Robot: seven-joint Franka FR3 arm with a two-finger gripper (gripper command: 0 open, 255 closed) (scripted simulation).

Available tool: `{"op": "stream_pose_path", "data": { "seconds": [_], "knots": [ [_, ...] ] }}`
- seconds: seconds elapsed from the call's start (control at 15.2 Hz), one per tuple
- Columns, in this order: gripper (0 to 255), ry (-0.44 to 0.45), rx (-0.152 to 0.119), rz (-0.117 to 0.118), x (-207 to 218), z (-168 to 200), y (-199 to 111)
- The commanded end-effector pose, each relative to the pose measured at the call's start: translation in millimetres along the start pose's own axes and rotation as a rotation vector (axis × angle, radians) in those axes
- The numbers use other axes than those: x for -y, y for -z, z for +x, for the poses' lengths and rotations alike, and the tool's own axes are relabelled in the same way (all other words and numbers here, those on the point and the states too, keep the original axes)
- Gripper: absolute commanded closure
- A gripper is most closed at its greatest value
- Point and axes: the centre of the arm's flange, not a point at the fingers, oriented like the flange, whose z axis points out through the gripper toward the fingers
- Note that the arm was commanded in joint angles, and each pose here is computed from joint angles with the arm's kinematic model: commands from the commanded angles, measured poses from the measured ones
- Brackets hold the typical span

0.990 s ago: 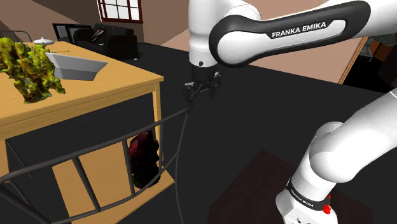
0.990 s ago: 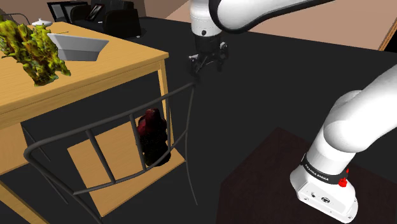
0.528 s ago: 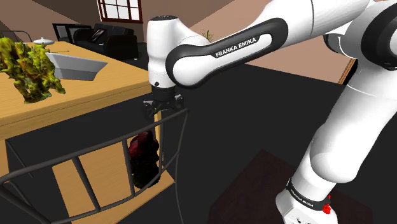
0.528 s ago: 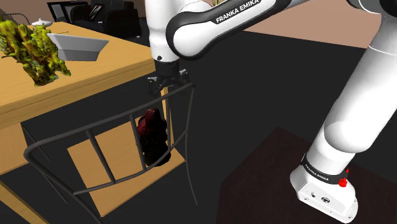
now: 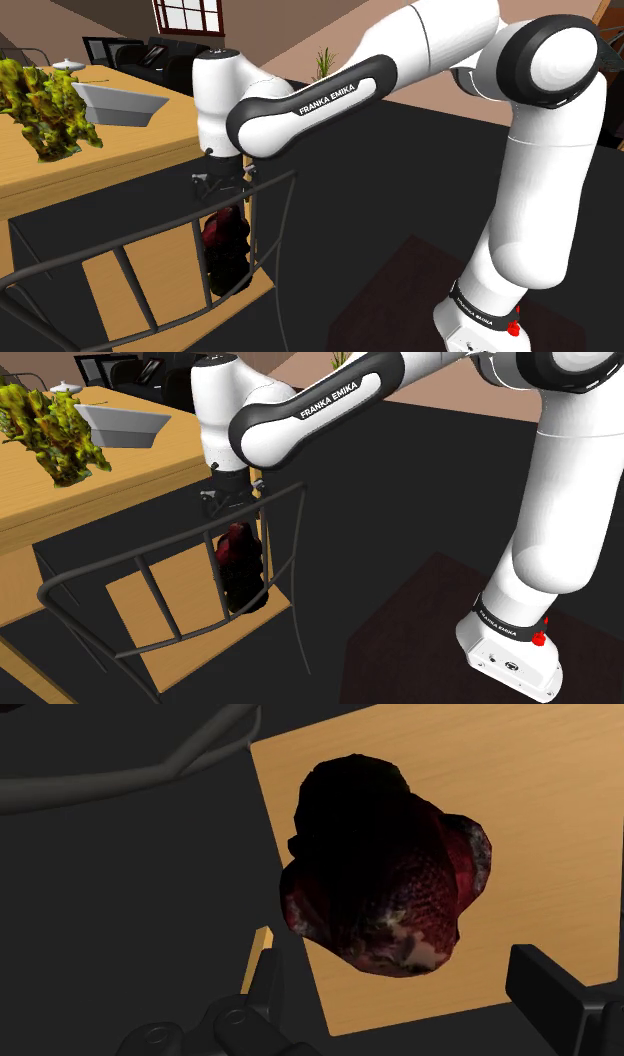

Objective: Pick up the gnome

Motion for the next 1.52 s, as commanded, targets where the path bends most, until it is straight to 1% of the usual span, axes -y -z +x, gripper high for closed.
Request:
{"op": "stream_pose_path", "data": {
  "seconds": [0.0,0.2,0.4,0.46,1.06,1.45],
  "knots": [
    [0,-0.001,-0.001,0.001,2.0,0.0,-12.2],
    [0,-0.001,-0.001,0.001,1.8,-2.6,-27.8],
    [0,-0.001,-0.001,0.001,1.8,-3.1,-30.8],
    [255,-0.001,-0.001,0.001,1.9,-3.3,-30.9],
    [255,-0.001,-0.001,0.001,1.8,-3.1,-30.8],
    [255,-0.001,-0.001,0.001,2.1,2.1,0.4]
  ]
}}
